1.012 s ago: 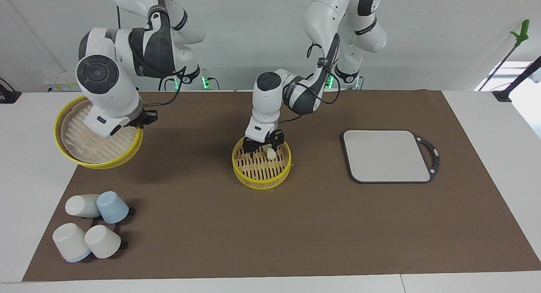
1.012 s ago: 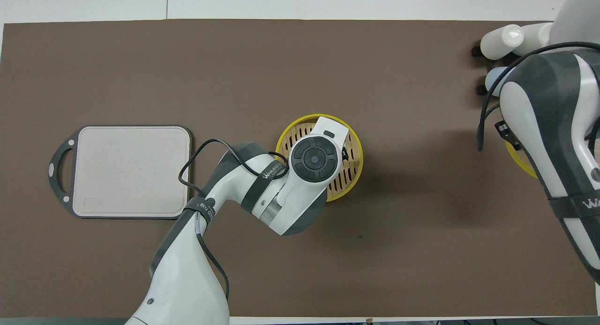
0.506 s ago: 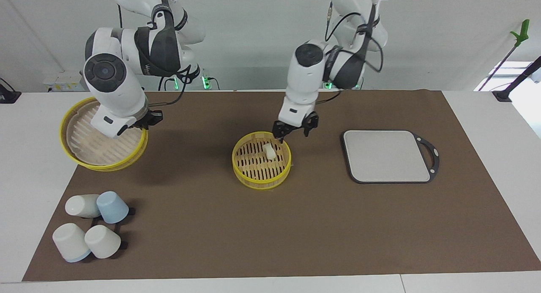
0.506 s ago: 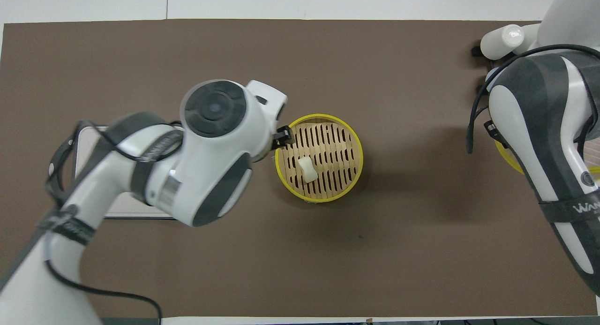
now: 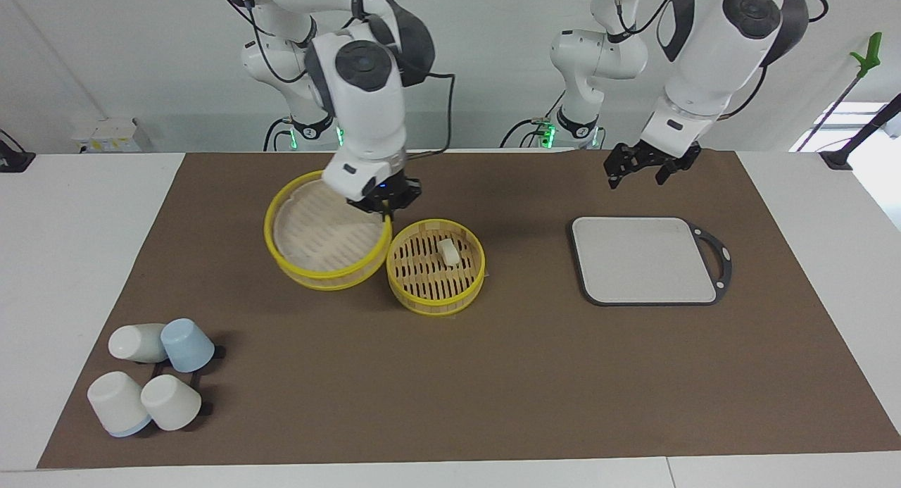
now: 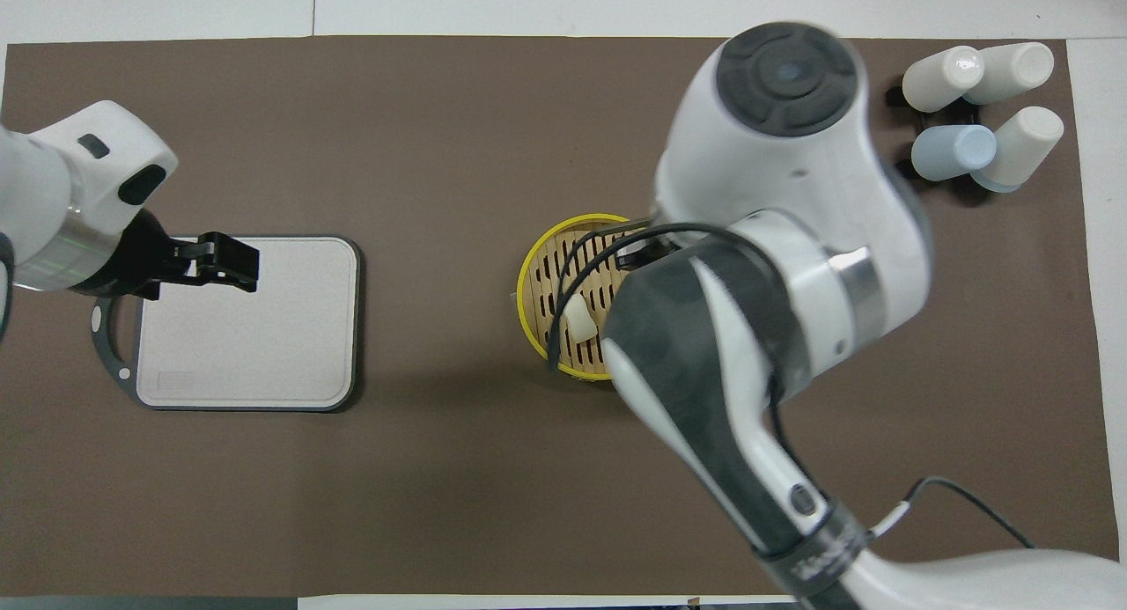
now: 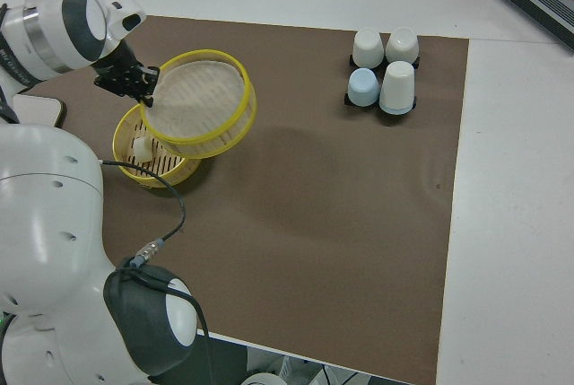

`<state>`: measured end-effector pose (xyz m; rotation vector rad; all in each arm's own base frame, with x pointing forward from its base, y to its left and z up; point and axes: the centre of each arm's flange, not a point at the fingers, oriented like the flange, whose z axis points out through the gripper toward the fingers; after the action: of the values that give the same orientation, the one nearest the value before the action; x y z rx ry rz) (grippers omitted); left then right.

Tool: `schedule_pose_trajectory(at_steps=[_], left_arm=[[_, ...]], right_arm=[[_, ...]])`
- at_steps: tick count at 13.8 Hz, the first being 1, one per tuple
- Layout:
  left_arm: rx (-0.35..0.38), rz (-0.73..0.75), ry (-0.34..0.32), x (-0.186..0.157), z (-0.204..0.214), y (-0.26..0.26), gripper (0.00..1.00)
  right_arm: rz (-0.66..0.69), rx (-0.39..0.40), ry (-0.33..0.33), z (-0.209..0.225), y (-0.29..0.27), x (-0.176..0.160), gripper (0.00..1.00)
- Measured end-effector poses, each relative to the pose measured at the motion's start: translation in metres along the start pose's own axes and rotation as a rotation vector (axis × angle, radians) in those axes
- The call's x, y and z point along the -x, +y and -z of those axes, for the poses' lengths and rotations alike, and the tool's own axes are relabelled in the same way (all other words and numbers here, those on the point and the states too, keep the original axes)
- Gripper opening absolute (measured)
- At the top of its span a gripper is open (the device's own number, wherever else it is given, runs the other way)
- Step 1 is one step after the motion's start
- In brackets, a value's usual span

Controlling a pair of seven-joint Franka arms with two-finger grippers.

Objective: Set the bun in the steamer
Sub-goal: 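Lower the white lid onto the yellow steamer with the right gripper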

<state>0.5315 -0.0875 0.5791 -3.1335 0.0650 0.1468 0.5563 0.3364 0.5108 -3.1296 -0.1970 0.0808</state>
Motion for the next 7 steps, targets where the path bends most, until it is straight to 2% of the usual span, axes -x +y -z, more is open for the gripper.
schedule_pose_trajectory(at_steps=[2,7], left_arm=[[-0.008,-0.037,-0.014,0.005,0.005,-0.024,1.00],[-0.008,-0.077,-0.027,0.018,0.018,-0.037,1.00]], right_arm=[[-0.016,-0.019,0.042,-0.027,-0.058,0.009,0.09],[-0.051,-0.047,0.082,-0.092,-0.101,-0.004,0.09]])
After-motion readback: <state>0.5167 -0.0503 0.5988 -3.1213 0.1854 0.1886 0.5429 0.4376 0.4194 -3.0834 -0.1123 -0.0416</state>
